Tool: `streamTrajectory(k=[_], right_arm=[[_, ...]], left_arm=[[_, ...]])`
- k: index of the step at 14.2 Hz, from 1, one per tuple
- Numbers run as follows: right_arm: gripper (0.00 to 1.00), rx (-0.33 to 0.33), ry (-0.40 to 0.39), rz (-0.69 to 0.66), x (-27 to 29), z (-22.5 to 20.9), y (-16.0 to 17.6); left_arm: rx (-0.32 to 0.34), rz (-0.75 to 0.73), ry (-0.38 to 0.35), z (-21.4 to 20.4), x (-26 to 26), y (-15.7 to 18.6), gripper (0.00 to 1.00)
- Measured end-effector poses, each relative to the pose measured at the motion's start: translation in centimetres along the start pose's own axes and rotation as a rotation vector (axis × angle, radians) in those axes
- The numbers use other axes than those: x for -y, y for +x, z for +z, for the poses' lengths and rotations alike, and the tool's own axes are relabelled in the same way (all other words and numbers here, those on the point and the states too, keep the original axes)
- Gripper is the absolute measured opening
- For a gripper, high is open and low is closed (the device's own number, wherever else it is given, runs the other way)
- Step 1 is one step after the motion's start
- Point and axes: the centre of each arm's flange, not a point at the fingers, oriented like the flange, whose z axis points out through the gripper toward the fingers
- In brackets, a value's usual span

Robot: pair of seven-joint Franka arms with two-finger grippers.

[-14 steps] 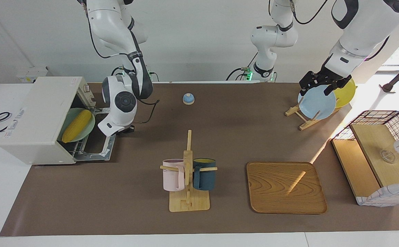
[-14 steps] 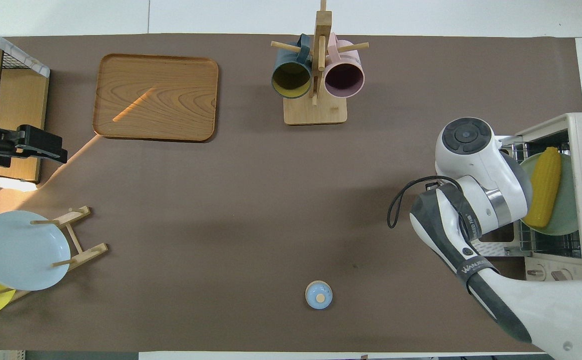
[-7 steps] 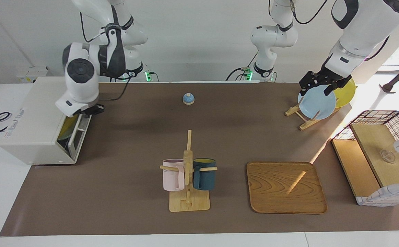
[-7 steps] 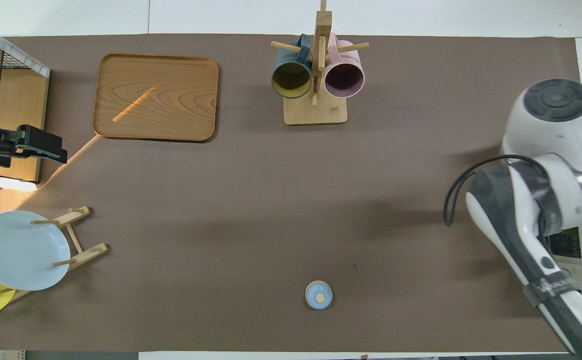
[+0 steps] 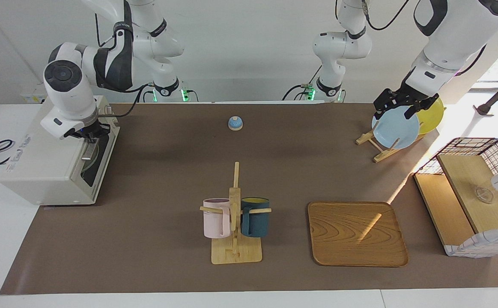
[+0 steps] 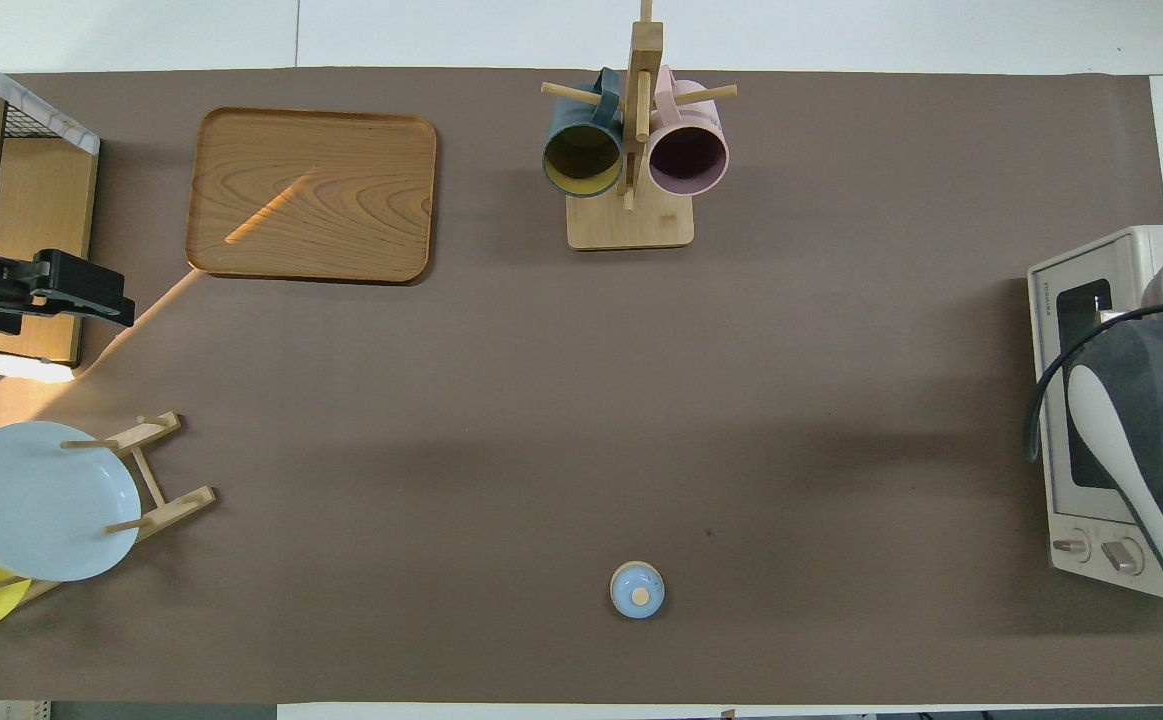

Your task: Put corn in oven

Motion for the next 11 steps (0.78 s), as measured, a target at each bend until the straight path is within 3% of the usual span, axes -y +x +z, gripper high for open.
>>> streamTrajectory(k=[1, 5, 7, 11], right_arm=[[0.21, -0.009, 0.043, 0.016, -0.3, -1.5, -0.3], [0.30, -0.093, 0.183, 0.048, -1.0, -10.3, -2.8], [0.49, -0.121, 0.230, 0.043, -0.8, -13.0, -3.9], [0.92, -0.124, 0.242, 0.030, -0.2, -14.5, -4.4]], left_arm=[[0.000, 0.000, 0.000, 0.0, 0.0, 0.0, 1.00], [0.000, 0.000, 0.000, 0.0, 0.0, 0.0, 1.00], [0.000, 0.000, 0.000, 0.0, 0.0, 0.0, 1.00], [0.000, 0.000, 0.000, 0.0, 0.0, 0.0, 1.00]])
